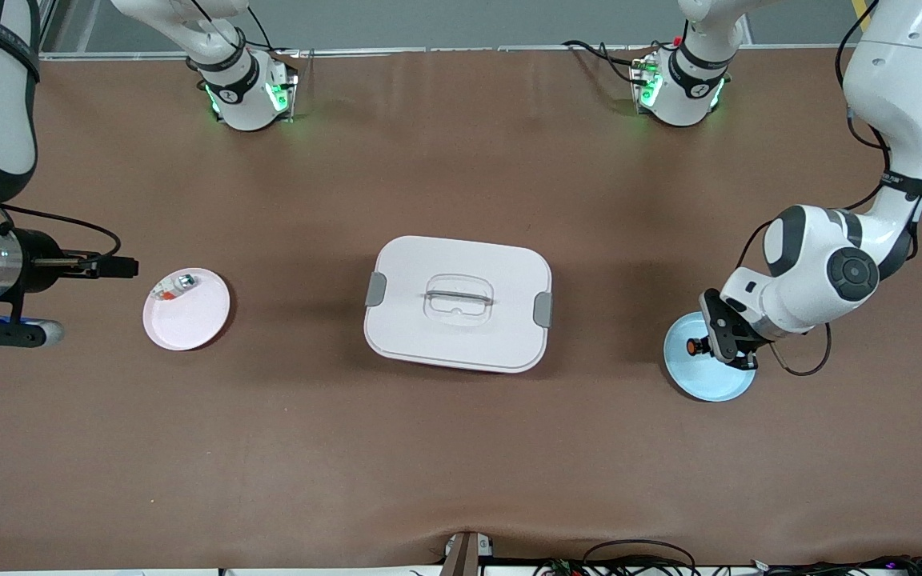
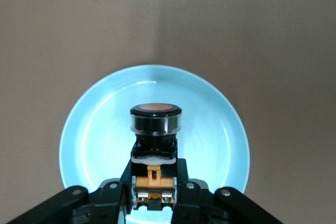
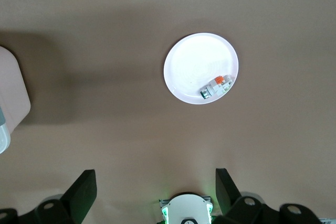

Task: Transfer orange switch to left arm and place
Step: 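Lower the switch onto the blue plate and open the left gripper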

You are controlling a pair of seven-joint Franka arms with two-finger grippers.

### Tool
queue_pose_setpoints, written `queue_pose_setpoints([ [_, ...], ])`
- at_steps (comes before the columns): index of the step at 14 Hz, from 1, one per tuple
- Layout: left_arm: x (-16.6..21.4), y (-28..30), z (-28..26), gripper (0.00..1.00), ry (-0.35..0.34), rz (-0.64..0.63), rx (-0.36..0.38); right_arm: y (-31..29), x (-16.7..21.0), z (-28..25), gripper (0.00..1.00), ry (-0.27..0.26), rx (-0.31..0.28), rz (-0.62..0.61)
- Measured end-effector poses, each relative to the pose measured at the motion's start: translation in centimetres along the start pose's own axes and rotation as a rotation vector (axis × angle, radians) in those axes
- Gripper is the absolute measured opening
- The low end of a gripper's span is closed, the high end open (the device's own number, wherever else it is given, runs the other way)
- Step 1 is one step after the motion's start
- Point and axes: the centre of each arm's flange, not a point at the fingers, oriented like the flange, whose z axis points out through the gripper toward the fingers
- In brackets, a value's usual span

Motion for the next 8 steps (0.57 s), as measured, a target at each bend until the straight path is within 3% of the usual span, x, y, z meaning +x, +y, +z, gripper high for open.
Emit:
queue_pose_setpoints([
  [8, -1.6, -0.1, 1.4, 0.33, -0.076, 0.120, 0.028, 1.4, 0.1, 0.1, 1.00, -0.010, 0.005, 0.021],
])
